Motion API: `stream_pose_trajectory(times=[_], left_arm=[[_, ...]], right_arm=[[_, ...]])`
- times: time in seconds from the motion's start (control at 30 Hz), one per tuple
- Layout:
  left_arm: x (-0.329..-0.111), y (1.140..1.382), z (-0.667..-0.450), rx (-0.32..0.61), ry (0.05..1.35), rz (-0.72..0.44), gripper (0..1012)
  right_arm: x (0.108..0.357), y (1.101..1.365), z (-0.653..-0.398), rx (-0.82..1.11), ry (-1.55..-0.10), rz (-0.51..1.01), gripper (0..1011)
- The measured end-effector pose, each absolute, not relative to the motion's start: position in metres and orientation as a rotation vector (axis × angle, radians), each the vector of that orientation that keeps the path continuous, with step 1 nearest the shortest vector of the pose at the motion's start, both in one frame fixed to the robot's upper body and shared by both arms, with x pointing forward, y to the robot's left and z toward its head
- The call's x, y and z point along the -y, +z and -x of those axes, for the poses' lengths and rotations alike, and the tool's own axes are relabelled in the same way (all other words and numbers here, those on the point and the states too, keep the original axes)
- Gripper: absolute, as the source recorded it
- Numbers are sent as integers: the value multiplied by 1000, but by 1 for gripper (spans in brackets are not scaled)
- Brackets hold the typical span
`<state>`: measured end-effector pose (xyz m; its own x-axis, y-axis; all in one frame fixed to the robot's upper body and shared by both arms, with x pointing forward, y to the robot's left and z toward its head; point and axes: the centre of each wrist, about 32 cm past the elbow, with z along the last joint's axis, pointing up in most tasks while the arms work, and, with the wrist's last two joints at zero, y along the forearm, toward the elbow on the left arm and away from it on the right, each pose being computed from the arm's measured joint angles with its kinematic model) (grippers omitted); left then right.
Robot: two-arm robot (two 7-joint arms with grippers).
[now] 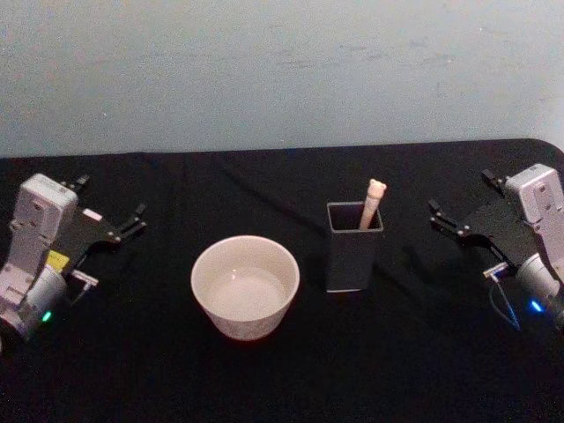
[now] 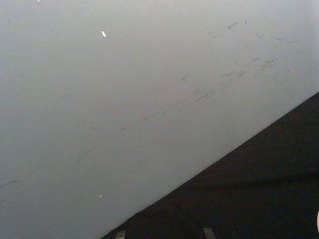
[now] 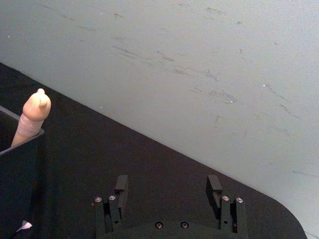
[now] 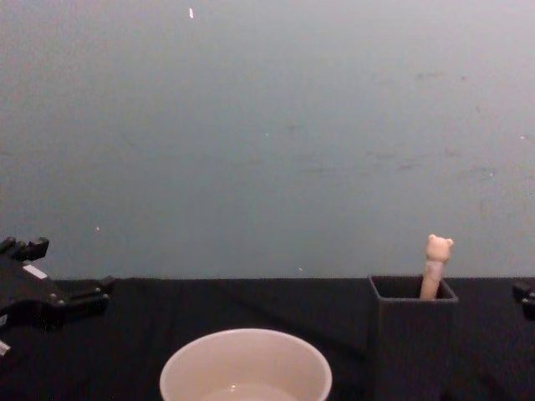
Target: Pick up the stirring spoon with one hand, stir inside the cup, then place it back in its original position.
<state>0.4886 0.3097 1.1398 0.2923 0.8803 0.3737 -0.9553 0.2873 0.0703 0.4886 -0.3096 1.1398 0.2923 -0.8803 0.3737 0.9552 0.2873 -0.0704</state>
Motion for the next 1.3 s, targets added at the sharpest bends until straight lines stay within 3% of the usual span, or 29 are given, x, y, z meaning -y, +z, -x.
stream_pose_trajectory(times=[1.3], left_arm=[[-310,1140,-489,285,1248,-304,1001]], right_arm=[[315,1142,-489,259,-1212,263,1003]])
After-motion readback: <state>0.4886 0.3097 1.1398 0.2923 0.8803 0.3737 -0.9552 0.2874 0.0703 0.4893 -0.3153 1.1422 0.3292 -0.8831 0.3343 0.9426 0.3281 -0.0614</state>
